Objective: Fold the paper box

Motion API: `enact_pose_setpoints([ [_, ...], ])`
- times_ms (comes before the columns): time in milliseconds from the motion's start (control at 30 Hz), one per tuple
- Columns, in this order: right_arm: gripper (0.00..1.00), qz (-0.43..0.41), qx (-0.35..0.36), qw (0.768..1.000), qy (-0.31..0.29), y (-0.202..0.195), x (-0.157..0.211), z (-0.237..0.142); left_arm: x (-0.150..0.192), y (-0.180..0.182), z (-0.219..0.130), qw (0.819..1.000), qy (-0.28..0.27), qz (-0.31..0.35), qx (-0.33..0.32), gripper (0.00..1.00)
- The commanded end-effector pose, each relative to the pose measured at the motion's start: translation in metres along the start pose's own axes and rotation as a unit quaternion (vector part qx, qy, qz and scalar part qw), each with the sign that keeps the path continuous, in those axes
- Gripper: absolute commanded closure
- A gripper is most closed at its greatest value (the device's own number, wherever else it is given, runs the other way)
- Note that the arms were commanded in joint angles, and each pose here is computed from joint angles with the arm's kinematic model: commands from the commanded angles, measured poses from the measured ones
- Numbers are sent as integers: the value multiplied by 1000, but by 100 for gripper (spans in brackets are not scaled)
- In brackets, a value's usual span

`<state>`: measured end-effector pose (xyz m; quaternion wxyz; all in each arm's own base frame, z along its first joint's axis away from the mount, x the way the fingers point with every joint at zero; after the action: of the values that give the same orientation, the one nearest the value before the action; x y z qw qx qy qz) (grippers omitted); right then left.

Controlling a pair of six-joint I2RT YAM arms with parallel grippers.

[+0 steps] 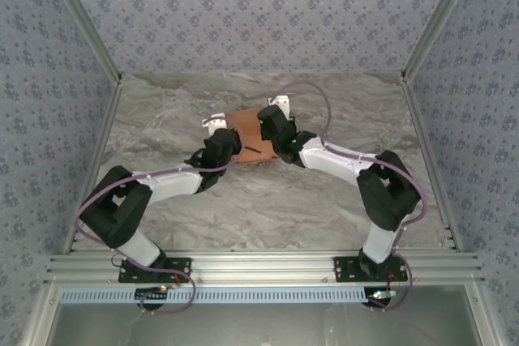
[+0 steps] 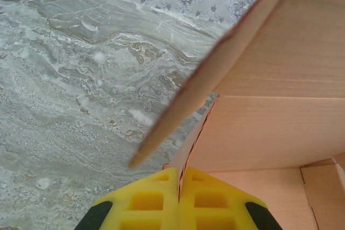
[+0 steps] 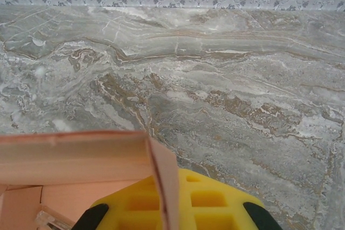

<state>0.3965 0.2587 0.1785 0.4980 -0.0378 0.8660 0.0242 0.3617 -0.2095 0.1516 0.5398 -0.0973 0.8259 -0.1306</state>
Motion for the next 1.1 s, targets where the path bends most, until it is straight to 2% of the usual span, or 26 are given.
enact_pose_setpoints([
  [0, 93, 16, 52, 998, -6, -20, 15, 10, -14, 8, 3, 997, -50, -31, -47, 100],
  [300, 93, 36, 38, 999, -6, -20, 32, 13, 4, 8, 1, 994, -74, -34, -68, 100],
  [700, 92, 107, -4, 994, -27, -21, 49, 2, 31, 11, -19, 994, -96, -2, -61, 100],
  [1067, 90, 121, -6, 992, -39, -21, 61, -14, 57, 19, -30, 992, -105, 31, -58, 100],
])
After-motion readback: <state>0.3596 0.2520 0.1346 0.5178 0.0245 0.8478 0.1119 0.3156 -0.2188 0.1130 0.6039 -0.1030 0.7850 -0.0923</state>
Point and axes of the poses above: each hand's point on the last joint's axis, 136 mm out from that joint toward the fingers, its own z axis out along the fingers, its own y axis along the line the jaws close on, x = y × z, the point moved 3 cm from there along -z, back along the fingers, and after that the axes turned 2 degrees about -z, right-handed, at the moved point
